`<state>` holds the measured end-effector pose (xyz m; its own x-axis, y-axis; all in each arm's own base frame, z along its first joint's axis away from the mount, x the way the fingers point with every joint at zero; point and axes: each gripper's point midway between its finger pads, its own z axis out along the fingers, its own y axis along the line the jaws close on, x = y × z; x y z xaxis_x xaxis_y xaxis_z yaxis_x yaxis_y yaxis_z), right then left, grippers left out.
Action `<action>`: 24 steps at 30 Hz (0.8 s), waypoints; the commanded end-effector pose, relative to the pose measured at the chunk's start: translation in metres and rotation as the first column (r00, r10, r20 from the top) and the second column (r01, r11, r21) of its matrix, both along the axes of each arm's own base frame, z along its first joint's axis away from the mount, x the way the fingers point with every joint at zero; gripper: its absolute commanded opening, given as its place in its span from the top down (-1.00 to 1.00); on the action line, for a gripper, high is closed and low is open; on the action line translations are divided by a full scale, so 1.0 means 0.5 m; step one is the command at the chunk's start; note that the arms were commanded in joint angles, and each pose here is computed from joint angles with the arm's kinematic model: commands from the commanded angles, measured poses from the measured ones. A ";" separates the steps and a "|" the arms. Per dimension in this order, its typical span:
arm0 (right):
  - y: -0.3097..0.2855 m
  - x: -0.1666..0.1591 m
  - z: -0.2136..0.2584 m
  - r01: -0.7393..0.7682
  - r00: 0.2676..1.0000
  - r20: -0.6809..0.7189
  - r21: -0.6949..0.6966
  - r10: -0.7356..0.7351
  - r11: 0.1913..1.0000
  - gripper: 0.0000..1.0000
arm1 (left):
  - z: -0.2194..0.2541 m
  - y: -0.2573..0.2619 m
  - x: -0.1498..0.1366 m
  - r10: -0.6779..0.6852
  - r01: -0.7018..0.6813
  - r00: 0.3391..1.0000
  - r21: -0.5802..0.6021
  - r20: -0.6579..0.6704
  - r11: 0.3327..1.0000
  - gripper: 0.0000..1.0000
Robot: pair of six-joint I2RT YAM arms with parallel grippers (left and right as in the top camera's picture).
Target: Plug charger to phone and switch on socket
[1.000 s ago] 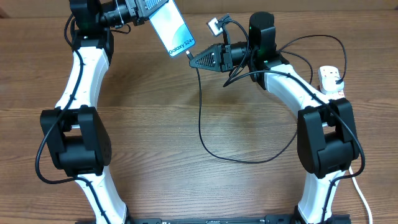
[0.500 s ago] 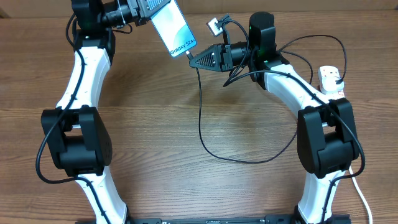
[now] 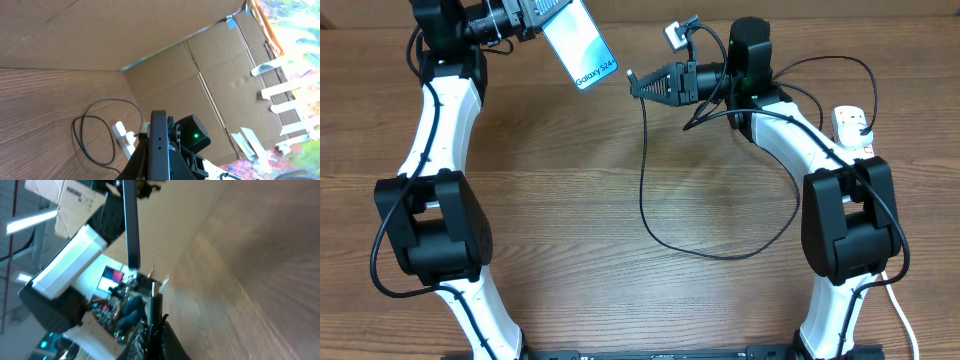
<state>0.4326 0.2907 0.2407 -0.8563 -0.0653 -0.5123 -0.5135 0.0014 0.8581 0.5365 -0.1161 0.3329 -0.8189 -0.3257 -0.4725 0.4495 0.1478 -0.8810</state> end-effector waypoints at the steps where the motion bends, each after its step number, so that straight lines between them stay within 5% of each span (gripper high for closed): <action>1: 0.019 0.017 0.007 0.058 0.998 -0.032 0.007 -0.058 0.998 0.92 | 0.027 -0.001 -0.003 0.009 -0.009 0.999 0.000 0.032 1.000 0.92; 9: 0.022 0.010 0.102 0.056 0.997 0.037 0.123 -0.061 0.991 0.92 | 0.078 0.005 -0.001 0.045 -0.041 0.995 -0.052 0.087 0.998 0.92; 24: 0.028 0.003 0.103 0.048 0.999 0.001 0.127 -0.049 0.991 0.92 | 0.123 0.024 0.004 0.099 -0.087 0.991 -0.127 0.090 0.988 0.91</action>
